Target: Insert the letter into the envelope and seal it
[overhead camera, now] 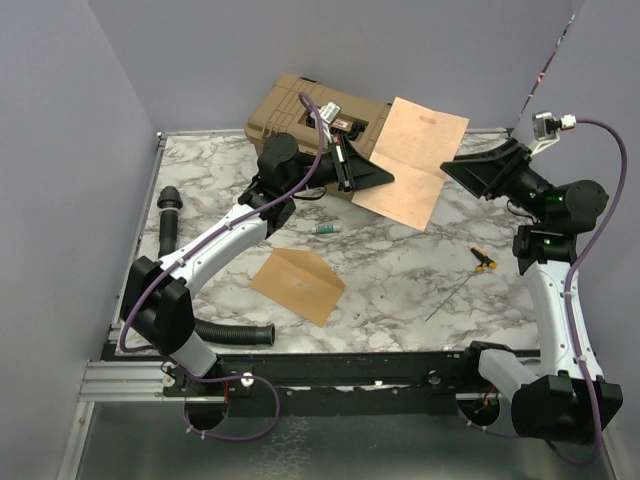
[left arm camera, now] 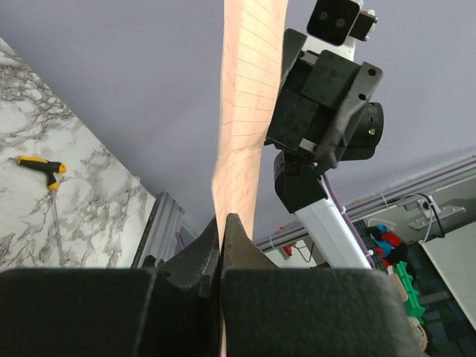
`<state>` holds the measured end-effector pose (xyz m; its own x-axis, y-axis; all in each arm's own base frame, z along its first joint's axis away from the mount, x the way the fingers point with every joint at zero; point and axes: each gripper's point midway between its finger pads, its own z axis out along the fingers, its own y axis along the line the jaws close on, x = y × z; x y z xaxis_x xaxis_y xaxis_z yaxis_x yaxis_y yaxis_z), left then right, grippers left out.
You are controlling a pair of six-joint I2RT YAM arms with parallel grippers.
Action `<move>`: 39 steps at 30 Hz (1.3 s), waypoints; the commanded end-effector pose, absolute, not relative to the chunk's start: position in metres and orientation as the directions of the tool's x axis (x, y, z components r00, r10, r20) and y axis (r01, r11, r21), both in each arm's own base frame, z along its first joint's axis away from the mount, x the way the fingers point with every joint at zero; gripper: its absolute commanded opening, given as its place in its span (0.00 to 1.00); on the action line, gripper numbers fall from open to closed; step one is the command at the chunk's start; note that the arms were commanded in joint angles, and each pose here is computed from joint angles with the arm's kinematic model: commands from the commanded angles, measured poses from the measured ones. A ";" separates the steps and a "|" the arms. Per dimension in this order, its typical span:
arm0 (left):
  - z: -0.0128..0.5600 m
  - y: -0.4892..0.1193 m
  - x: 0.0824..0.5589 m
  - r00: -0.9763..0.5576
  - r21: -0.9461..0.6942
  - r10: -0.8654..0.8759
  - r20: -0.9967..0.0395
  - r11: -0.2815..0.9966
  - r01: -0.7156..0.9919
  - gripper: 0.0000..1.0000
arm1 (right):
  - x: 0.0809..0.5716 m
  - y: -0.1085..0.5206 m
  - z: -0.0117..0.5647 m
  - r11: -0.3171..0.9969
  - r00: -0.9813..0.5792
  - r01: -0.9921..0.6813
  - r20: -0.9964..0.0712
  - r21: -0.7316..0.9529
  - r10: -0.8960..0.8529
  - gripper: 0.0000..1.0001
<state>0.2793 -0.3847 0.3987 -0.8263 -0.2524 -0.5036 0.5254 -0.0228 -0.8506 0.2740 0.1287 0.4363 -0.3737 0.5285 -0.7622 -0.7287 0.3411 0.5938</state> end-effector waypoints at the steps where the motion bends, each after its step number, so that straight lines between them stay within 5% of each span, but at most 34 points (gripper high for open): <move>1: 0.419 -0.382 0.276 -0.806 -0.822 -0.252 -0.535 -0.064 0.566 0.00 | 0.256 0.138 0.451 0.316 -0.303 -0.829 -0.845 0.462 0.441 0.62; 7: 0.418 -0.386 0.281 -0.804 -0.820 -0.249 -0.539 -0.064 0.569 0.00 | 0.240 0.143 0.453 0.269 -0.288 -0.869 -0.867 0.414 0.406 0.64; 13: 0.411 -0.391 0.288 -0.804 -0.819 -0.242 -0.543 -0.055 0.570 0.00 | 0.223 0.150 0.455 0.246 -0.216 -0.918 -0.913 0.311 0.347 0.78; 21: 0.412 -0.393 0.304 -0.791 -0.828 -0.309 -0.528 -0.023 0.561 0.00 | 0.200 0.164 0.442 0.181 -0.215 -0.949 -0.951 0.257 0.223 0.78; 29: 0.413 -0.389 0.298 -0.794 -0.825 -0.296 -0.531 -0.033 0.564 0.00 | 0.237 0.155 0.427 0.382 -0.193 -0.881 -0.950 0.278 0.246 0.69; 39: 0.421 -0.380 0.276 -0.776 -0.780 -0.207 -0.596 -0.080 0.621 0.00 | 0.254 0.143 0.424 0.513 -0.226 -0.787 -0.934 0.343 0.278 0.87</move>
<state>0.2994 -0.3899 0.3944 -0.8195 -0.2545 -0.5134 0.5341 -0.0148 -0.8453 0.2484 0.1473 0.4290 -0.2119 0.2882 -0.9338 -0.8246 0.4601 0.3292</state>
